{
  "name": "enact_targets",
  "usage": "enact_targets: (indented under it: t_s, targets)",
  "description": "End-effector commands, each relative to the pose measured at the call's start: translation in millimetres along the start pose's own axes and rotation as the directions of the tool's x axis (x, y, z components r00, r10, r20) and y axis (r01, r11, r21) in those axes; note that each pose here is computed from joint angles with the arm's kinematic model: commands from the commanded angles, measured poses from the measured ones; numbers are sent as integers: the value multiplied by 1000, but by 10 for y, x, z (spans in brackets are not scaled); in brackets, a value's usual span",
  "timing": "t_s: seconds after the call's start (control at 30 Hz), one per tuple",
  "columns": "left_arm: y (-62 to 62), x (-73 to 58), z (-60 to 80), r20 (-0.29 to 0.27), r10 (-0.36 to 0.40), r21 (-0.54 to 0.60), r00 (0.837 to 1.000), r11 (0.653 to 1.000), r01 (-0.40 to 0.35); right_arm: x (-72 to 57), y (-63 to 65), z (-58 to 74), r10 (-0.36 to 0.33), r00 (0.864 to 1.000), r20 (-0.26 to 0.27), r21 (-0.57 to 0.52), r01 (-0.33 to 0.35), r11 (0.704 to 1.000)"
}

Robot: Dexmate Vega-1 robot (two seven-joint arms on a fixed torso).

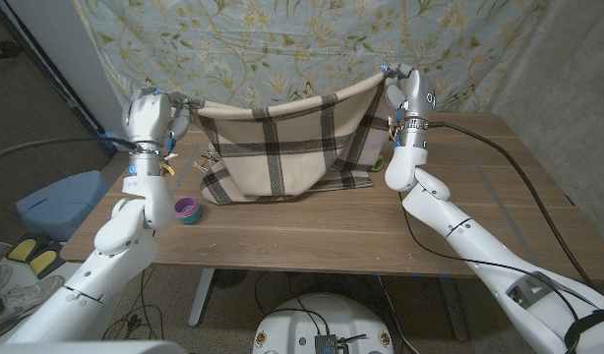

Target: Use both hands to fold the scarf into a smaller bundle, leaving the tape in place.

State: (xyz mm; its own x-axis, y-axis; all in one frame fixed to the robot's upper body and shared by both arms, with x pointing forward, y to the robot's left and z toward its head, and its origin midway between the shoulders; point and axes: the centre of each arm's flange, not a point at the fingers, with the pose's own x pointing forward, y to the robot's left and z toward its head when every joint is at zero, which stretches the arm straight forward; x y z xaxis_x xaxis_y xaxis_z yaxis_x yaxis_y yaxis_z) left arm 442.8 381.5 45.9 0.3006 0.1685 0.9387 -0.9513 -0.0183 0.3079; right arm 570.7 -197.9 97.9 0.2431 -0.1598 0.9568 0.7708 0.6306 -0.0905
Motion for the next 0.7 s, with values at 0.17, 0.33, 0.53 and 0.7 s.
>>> enact_targets:
  t_s: [0.17, 0.33, 0.53, 0.7]
  targets:
    - [-264, 429, 472, 147, 46, 329, 988, 940, -92, 414, 501, 35, 122, 992, 10, -40, -122, 992]
    - [-374, 554, 480, 149, 6, 461, 989, 884, -75, 548, 630, 11, 139, 990, -1, -60, -139, 989]
    - [-503, 686, 457, 140, -32, 547, 990, 836, -50, 694, 753, -21, 149, 989, -5, -103, -149, 983]
    - [-658, 775, 439, 145, -59, 631, 988, 774, -47, 800, 873, -48, 161, 987, -9, -147, -160, 976]
